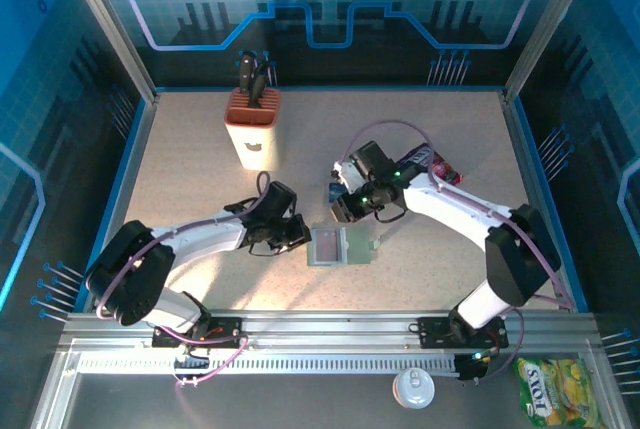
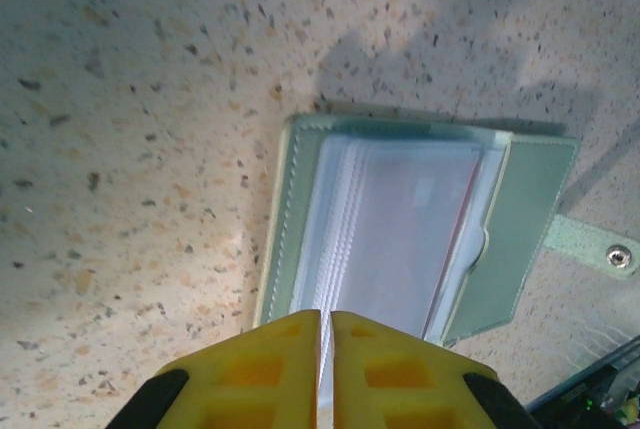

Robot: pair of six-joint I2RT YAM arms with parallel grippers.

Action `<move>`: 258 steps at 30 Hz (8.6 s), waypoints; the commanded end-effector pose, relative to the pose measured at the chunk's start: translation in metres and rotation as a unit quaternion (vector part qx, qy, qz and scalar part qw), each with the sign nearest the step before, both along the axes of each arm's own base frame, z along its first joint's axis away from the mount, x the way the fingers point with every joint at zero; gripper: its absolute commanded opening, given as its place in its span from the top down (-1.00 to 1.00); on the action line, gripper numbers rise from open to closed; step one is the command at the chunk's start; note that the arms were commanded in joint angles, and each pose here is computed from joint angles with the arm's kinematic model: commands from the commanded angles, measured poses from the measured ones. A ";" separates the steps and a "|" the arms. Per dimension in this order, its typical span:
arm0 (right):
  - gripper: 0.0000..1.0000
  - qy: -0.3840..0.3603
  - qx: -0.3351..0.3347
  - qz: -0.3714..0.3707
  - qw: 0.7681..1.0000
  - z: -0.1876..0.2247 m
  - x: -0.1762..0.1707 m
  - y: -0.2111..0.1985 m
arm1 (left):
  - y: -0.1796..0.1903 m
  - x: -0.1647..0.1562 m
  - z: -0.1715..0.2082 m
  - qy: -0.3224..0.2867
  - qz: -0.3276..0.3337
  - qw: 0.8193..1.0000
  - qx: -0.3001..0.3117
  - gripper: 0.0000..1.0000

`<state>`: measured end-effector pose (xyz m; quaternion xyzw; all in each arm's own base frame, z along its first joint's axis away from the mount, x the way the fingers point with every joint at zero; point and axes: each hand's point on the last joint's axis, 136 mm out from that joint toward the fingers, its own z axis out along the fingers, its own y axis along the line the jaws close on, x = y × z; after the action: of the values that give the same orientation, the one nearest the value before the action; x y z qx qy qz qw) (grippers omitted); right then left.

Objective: Take the credit cards out of the card holder

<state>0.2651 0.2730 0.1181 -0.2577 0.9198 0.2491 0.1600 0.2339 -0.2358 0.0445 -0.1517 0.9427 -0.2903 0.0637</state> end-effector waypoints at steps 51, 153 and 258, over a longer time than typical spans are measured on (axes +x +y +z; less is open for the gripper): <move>0.35 0.143 0.046 -0.091 0.984 -0.035 -0.041 0.024 | -0.001 -0.024 -0.023 0.015 0.003 1.000 0.019 0.82; 0.21 0.202 0.009 -0.125 0.971 -0.086 -0.047 0.006 | 0.006 -0.029 -0.034 0.031 -0.001 0.999 0.044 0.85; 0.22 0.149 0.098 -0.179 0.967 -0.029 -0.041 -0.047 | -0.091 0.017 0.009 0.026 -0.028 0.996 -0.086 0.73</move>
<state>0.2298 0.2401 0.0922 -0.0374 0.9298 0.3550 0.0898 0.2524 -0.3167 0.0502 -0.1487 0.9189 -0.3641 0.0305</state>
